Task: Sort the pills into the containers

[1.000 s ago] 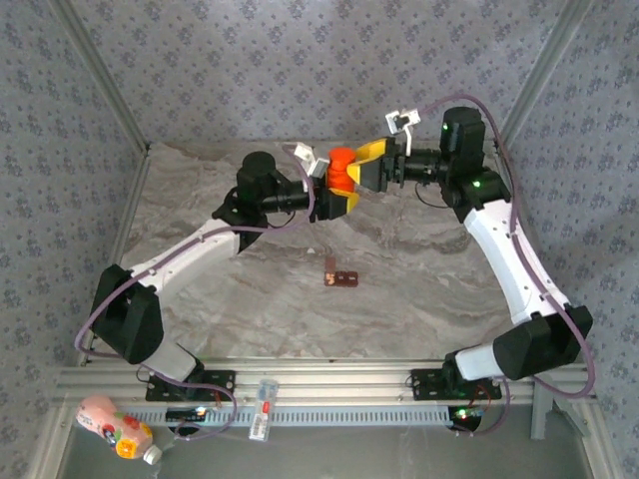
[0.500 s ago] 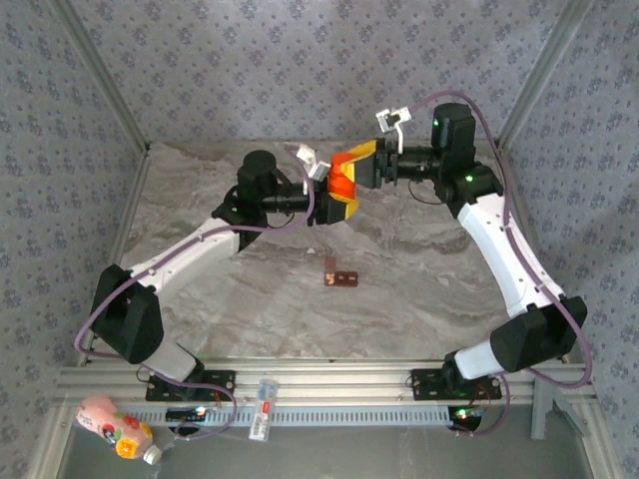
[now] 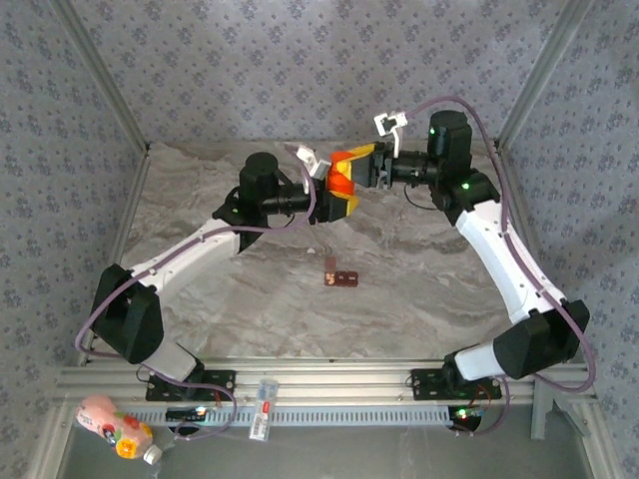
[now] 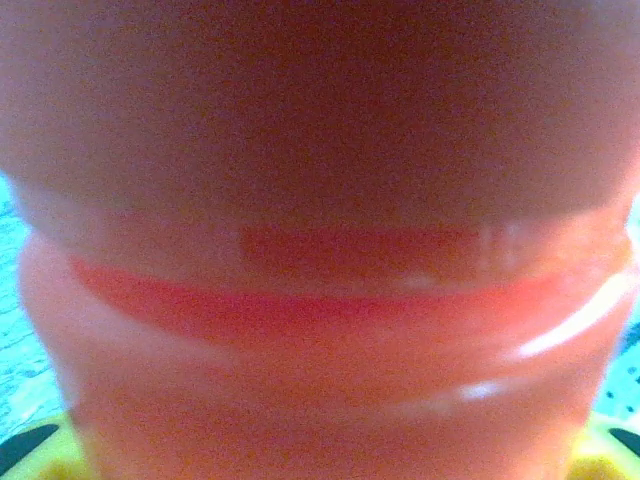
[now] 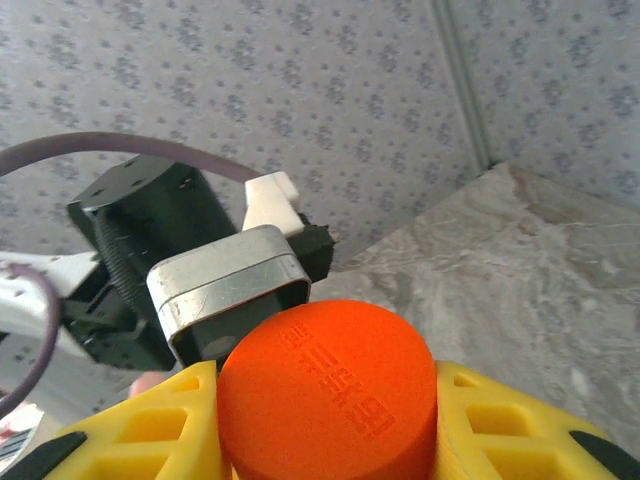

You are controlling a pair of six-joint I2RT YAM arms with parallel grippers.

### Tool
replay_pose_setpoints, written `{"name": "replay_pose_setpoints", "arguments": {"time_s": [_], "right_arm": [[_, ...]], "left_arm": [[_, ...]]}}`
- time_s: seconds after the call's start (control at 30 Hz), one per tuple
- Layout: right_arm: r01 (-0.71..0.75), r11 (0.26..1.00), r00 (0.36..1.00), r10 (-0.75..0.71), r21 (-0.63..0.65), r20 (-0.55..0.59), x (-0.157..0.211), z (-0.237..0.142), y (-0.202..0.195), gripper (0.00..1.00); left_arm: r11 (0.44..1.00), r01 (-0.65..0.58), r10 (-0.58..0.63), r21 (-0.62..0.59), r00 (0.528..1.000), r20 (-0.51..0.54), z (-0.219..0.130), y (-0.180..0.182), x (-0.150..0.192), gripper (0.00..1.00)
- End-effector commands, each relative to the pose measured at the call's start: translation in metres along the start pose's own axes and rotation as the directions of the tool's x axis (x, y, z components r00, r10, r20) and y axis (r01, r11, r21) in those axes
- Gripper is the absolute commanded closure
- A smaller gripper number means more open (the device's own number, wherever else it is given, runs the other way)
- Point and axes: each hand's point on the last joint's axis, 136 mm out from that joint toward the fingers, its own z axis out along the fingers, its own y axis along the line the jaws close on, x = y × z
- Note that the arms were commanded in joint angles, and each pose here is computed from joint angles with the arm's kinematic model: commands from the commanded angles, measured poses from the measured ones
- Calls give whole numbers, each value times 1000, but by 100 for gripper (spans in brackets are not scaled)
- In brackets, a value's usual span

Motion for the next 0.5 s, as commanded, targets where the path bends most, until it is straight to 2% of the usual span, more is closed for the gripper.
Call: {"name": "replay_pose_setpoints", "arguments": {"time_s": [0.0,0.17,0.37,0.47], "right_arm": [[-37,996,999,38,86,-13,21,11,-10,65],[-47,987,999,45,153,14,29,23,-20,64],[-63,986,998,60,157,23,27,30,-26,64],[-60,986,998,56,157,28,23,25,-26,59]], "left_arm": [[990,-83,106,-118,974,198,-13,2,-49,100],[980,-72,118,-187,963,244,-10,7,-50,100],[975,-87,132,-204,967,218,7,4,-43,100],[971,-76,126,-225,969,214,9,9,-40,100]]}}
